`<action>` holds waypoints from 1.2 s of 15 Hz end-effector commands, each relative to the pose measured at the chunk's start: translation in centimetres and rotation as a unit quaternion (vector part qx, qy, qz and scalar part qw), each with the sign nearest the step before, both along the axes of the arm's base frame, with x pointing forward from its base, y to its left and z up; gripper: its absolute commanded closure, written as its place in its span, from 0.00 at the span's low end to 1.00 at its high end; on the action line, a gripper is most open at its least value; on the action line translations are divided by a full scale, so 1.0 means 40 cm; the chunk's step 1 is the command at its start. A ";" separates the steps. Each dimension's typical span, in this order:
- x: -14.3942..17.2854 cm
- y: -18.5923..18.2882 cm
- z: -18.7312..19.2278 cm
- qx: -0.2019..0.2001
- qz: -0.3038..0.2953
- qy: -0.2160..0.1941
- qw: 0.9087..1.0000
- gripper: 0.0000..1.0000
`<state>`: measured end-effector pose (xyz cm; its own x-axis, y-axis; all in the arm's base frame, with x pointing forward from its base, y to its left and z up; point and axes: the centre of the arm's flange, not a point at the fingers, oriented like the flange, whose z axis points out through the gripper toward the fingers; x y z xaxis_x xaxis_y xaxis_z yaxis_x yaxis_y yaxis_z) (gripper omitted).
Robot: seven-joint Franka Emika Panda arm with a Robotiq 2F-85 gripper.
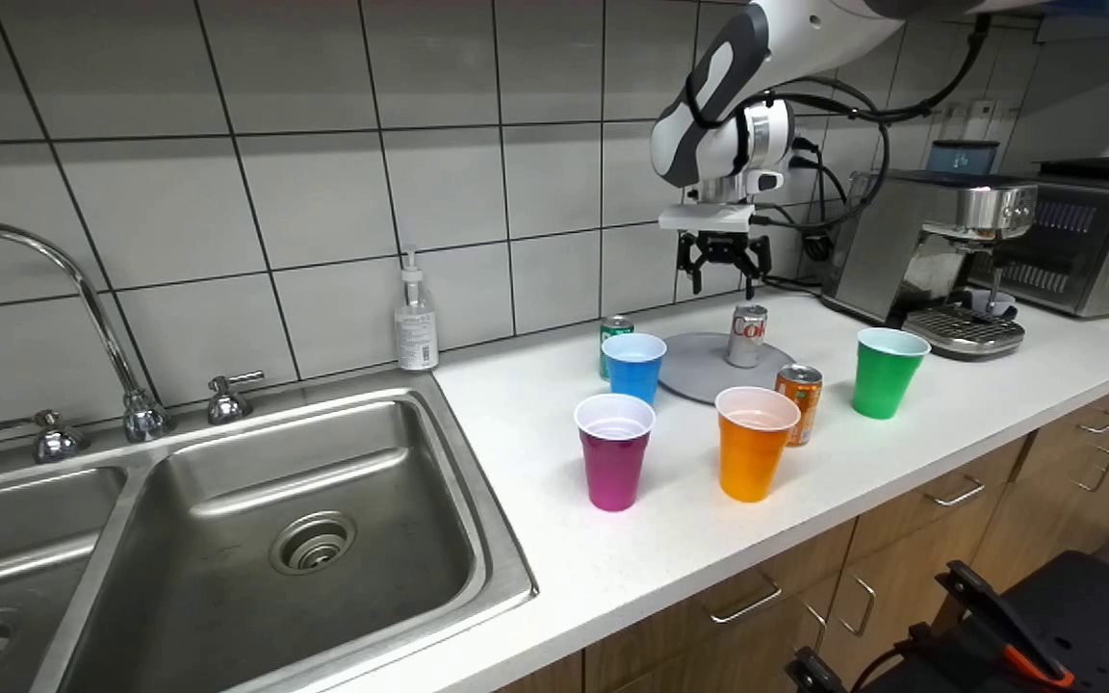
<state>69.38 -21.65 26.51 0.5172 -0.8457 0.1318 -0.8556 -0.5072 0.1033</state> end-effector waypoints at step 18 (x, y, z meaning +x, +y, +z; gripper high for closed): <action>0.042 -0.153 -0.071 0.031 -0.195 0.012 0.980 0.00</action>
